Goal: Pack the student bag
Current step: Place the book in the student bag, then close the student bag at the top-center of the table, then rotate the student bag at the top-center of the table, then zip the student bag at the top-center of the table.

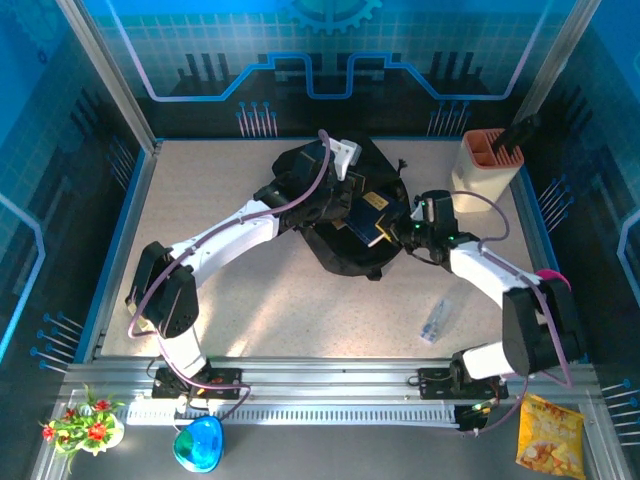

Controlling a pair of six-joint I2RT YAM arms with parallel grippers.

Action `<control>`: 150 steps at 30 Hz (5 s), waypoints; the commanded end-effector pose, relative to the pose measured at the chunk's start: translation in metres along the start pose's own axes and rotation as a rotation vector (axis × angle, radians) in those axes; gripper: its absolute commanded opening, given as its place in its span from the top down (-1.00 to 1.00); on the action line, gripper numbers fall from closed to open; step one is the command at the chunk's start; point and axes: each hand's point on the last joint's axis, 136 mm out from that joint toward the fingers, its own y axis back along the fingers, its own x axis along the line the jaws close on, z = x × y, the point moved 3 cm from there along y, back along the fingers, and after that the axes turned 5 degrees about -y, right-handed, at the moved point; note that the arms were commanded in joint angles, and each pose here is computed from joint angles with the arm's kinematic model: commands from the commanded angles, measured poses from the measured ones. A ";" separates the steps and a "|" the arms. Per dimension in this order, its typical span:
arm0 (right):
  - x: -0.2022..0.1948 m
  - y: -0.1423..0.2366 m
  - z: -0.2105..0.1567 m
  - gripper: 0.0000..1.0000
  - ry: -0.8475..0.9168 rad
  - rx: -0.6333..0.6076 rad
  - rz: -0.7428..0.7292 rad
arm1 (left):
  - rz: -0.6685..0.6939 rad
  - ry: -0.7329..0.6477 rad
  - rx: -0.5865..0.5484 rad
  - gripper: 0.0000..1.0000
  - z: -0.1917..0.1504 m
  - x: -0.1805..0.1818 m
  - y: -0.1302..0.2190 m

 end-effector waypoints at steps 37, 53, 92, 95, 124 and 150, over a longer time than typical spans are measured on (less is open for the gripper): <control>-0.001 0.026 0.007 -0.49 0.155 -0.100 -0.005 | -0.028 0.102 -0.026 0.64 0.002 -0.006 0.012; 0.014 0.148 0.030 -0.66 0.311 -0.363 -0.094 | 0.268 0.628 0.179 -0.30 -0.115 0.101 0.050; -0.065 0.050 -0.012 -0.57 0.260 0.018 -0.271 | 0.167 1.016 0.216 0.49 -0.171 0.202 -0.038; -0.070 0.039 -0.013 -0.49 0.258 0.046 -0.281 | 0.144 1.015 0.197 0.73 -0.165 0.201 -0.038; -0.002 -0.003 0.057 -0.34 0.526 -0.029 -0.362 | 0.143 0.950 0.088 1.00 -0.139 0.152 0.073; 0.064 -0.050 -0.145 -0.18 0.521 0.107 -0.248 | 0.073 0.912 0.070 1.00 -0.140 0.142 0.074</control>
